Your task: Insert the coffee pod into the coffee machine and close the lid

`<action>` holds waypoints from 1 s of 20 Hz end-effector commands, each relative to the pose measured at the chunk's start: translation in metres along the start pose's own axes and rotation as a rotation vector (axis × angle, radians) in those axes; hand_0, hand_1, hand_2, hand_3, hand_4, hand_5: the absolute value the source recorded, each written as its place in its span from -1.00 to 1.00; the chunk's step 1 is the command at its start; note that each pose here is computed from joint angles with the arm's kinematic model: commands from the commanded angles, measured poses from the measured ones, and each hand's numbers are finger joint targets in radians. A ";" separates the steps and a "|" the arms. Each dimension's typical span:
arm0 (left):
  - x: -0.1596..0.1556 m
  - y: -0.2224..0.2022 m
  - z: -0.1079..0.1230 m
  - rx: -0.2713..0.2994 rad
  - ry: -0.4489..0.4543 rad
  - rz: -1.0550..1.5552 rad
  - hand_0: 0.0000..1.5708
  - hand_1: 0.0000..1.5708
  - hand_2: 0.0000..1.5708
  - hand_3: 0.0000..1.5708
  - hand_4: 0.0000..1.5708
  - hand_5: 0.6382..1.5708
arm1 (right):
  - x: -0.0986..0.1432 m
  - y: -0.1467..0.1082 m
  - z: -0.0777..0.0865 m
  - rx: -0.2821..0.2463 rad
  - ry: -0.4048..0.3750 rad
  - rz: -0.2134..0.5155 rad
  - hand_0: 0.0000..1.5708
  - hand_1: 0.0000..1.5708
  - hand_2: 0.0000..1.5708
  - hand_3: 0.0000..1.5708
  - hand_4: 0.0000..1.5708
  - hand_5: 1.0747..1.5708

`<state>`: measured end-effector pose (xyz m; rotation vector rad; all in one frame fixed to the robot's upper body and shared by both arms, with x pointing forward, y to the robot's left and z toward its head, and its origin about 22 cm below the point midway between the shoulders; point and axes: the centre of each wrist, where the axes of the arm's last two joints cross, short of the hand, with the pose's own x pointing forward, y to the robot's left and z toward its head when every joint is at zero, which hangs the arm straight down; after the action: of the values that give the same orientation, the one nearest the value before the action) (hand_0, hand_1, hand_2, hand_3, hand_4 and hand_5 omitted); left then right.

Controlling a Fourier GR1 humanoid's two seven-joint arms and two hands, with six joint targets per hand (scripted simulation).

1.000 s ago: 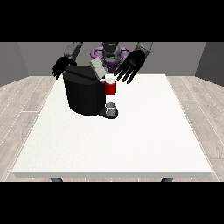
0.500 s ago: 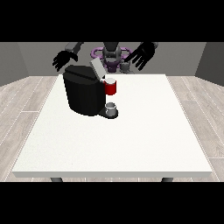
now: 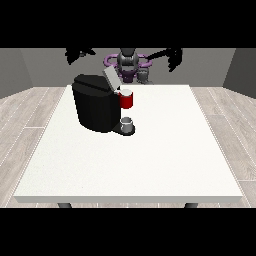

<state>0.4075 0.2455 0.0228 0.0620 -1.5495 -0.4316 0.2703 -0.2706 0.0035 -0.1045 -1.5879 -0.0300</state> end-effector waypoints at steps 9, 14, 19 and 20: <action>-0.042 -0.032 0.035 -0.041 0.023 0.262 -1.00 -1.00 -1.00 -1.00 -1.00 1.00 | 0.042 0.010 -0.028 0.108 -0.026 0.073 -1.00 -1.00 -1.00 -1.00 -1.00 1.00; -0.054 -0.018 0.056 -0.019 0.035 0.306 -1.00 -1.00 -1.00 -1.00 -0.97 1.00 | 0.035 0.026 -0.023 0.166 -0.051 0.110 -1.00 -1.00 -1.00 -1.00 -0.73 1.00; -0.046 -0.048 0.069 -0.029 -0.021 0.315 -1.00 -1.00 -1.00 -1.00 -0.74 1.00 | 0.040 0.015 -0.043 0.162 -0.056 0.083 -1.00 -1.00 -1.00 -1.00 -1.00 1.00; -0.037 -0.018 0.067 -0.004 -0.062 0.295 -1.00 -1.00 -1.00 -1.00 -0.72 1.00 | 0.040 0.019 -0.044 0.173 -0.058 0.057 -1.00 -1.00 -1.00 -1.00 -1.00 1.00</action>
<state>0.3471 0.2406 -0.0249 -0.1830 -1.5415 -0.2121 0.3096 -0.2523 0.0442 -0.0499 -1.6379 0.1647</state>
